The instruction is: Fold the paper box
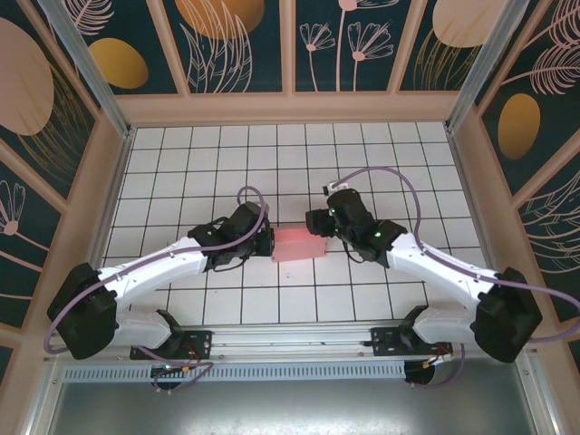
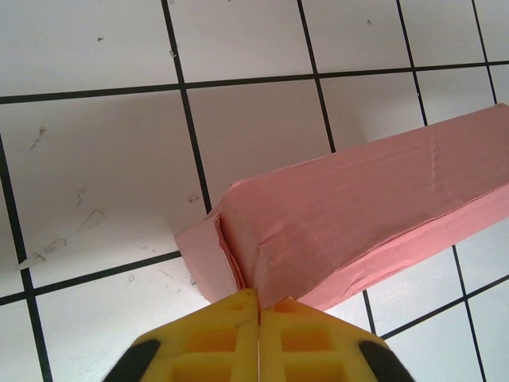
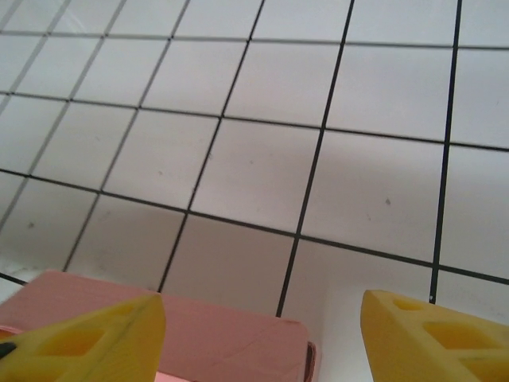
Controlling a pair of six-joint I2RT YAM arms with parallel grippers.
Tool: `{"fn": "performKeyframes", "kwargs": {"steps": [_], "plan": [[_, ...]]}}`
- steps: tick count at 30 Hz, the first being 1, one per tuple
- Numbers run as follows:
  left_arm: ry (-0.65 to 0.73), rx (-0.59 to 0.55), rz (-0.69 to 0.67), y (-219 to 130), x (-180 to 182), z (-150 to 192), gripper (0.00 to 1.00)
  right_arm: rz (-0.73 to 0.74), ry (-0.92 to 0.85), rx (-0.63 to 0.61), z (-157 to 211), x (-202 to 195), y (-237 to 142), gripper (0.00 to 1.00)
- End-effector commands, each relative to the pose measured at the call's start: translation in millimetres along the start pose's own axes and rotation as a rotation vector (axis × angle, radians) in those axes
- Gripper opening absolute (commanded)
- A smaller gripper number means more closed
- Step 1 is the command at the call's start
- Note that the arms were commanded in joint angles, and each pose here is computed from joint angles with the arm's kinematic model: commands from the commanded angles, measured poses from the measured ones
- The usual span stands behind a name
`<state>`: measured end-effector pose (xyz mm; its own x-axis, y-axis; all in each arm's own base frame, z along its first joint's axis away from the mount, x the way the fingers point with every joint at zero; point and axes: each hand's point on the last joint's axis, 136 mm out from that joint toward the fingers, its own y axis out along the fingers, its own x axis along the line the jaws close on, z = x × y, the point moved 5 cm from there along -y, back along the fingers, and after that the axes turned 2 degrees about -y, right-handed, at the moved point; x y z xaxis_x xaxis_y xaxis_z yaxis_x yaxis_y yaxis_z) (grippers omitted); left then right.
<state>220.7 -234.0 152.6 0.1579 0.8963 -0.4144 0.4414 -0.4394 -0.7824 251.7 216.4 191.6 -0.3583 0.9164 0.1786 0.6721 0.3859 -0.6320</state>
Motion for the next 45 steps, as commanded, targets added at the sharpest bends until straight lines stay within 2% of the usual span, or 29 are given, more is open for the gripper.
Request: {"fn": "performKeyframes", "kwargs": {"steps": [1, 4, 6, 8, 20, 23, 26, 29, 33, 40, 45], "plan": [[0.006, 0.102, -0.054, 10, 18, 25, 0.12, 0.043, 0.011, 0.020, 6, -6, 5, 0.65], [-0.002, 0.083, -0.033, 7, 16, 23, 0.21, 0.050, 0.014, 0.041, 16, -9, 9, 0.65], [0.001, 0.067, -0.008, 3, 13, 21, 0.32, 0.056, 0.020, 0.049, 22, -12, 10, 0.65], [0.009, 0.064, 0.025, 1, 8, 20, 0.39, 0.060, 0.028, 0.054, 26, -14, 12, 0.64], [0.049, 0.041, 0.248, -24, -32, -2, 0.62, 0.068, 0.036, 0.073, 35, -15, 21, 0.64], [0.045, -0.002, 0.299, -32, -34, -10, 0.64, 0.065, 0.037, 0.072, 36, -16, 21, 0.64], [-0.027, -0.059, 0.328, -28, -24, -17, 0.70, 0.060, 0.036, 0.073, 36, -16, 21, 0.63], [-0.102, -0.097, 0.330, -22, -19, -25, 0.71, 0.056, 0.037, 0.074, 36, -15, 20, 0.64], [-0.154, -0.072, 0.278, -4, -14, -25, 0.64, 0.050, 0.034, 0.070, 35, -15, 18, 0.64], [-0.179, 0.012, 0.174, 19, 16, 7, 0.40, 0.052, 0.041, 0.061, 31, -16, 15, 0.63], [-0.209, 0.063, 0.127, 29, 39, 34, 0.37, -0.008, 0.067, 0.042, 20, -11, 11, 0.63]]}}
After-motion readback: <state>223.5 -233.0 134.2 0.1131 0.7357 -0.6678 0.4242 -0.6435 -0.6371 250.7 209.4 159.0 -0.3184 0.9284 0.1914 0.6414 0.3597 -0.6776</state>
